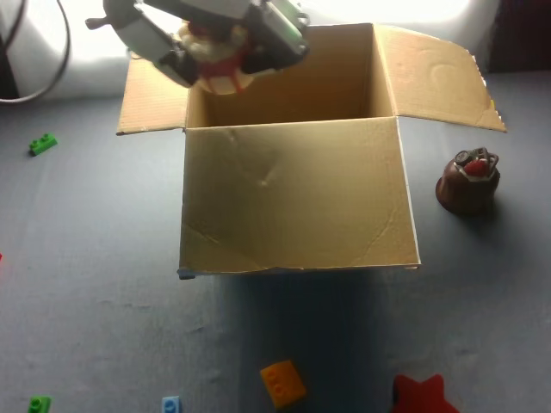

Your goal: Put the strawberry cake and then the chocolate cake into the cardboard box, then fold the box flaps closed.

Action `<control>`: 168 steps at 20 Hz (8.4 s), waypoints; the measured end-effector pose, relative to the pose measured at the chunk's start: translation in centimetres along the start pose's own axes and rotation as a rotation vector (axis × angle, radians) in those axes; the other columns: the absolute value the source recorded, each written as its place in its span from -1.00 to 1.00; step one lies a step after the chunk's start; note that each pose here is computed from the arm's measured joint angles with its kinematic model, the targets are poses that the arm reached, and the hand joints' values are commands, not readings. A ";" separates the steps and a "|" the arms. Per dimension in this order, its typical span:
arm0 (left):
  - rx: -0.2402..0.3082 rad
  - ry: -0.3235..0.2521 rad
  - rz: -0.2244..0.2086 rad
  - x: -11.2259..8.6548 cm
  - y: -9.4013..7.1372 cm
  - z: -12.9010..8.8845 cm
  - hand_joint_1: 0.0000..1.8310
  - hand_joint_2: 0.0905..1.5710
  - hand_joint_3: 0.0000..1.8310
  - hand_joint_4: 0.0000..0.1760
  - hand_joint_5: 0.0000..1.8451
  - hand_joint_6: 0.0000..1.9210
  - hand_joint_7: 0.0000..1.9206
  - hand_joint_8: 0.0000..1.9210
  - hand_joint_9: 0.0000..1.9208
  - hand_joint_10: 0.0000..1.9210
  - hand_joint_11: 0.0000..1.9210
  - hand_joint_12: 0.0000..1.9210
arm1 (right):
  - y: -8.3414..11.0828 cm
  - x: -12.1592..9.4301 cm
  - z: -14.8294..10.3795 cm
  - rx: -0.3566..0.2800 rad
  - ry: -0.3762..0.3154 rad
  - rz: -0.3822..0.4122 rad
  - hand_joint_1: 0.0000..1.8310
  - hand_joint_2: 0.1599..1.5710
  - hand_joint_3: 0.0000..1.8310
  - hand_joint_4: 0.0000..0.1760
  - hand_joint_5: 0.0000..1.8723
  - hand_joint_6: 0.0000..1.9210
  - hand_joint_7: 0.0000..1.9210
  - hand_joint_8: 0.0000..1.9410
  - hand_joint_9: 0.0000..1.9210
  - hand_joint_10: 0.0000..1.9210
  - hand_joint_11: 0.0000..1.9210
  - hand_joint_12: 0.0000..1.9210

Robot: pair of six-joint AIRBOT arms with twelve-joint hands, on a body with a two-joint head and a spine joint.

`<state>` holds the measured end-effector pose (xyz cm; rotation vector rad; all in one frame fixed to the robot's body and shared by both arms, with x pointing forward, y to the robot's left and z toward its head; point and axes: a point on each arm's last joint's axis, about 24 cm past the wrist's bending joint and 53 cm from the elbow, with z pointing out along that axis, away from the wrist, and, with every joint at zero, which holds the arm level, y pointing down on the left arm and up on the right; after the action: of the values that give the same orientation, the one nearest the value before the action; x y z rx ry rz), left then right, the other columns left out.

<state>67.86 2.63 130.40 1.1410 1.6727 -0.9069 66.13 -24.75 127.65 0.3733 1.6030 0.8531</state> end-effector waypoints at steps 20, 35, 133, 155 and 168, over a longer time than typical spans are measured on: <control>-0.019 0.051 0.023 2.0 1.2 4.4 -0.52 0.23 -1.00 -0.75 -0.74 -0.97 -0.73 -1.00 -0.67 -0.94 -1.00 0.34 | -4.1 6.8 5.8 0.131 0.101 0.373 0.17 0.31 -1.00 -0.88 -0.96 -1.00 -0.93 -1.00 -0.95 -1.00 -1.00 -0.57; -0.069 -0.001 0.009 0.1 2.6 -1.8 -0.84 0.29 -0.98 -0.58 -0.81 -1.00 -0.81 -1.00 -0.70 -1.00 -1.00 0.08 | -3.3 9.6 10.5 0.103 0.141 0.373 0.31 0.27 -1.00 -0.74 -0.95 -1.00 -0.92 -1.00 -0.94 -1.00 -1.00 -0.65; -0.355 -0.149 -0.496 17.3 9.3 -12.5 -0.84 0.42 -1.00 -0.58 -0.77 -1.00 -0.80 -1.00 -0.70 -1.00 -1.00 0.15 | 18.5 5.1 8.3 -0.587 -0.196 -0.008 -0.25 0.20 -1.00 -0.89 -0.99 -1.00 -0.97 -1.00 -0.92 -0.84 -1.00 -0.18; -0.345 -0.320 -0.365 8.6 10.0 -14.5 -0.98 0.46 -0.99 -0.66 -0.78 -1.00 -0.80 -1.00 -0.72 -1.00 -1.00 -0.05 | 5.4 -4.4 4.0 -0.192 -0.291 0.163 -0.97 0.33 -0.96 -1.00 -1.00 -1.00 -0.94 -0.99 -0.99 -1.00 -1.00 -1.00; -0.246 -0.250 -0.268 7.7 6.1 -11.9 -1.00 0.50 -1.00 -0.71 -0.84 -0.99 -0.82 -0.99 -0.78 -0.99 -1.00 -0.22 | -3.9 -2.3 4.2 0.101 -0.201 0.237 -1.00 0.45 -0.95 -1.00 -0.93 -0.98 -0.92 -0.98 -0.96 -0.98 -1.00 -1.00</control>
<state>69.17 17.52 126.67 0.6221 1.6965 -0.9353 71.50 -27.60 126.48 0.7103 1.4354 0.8845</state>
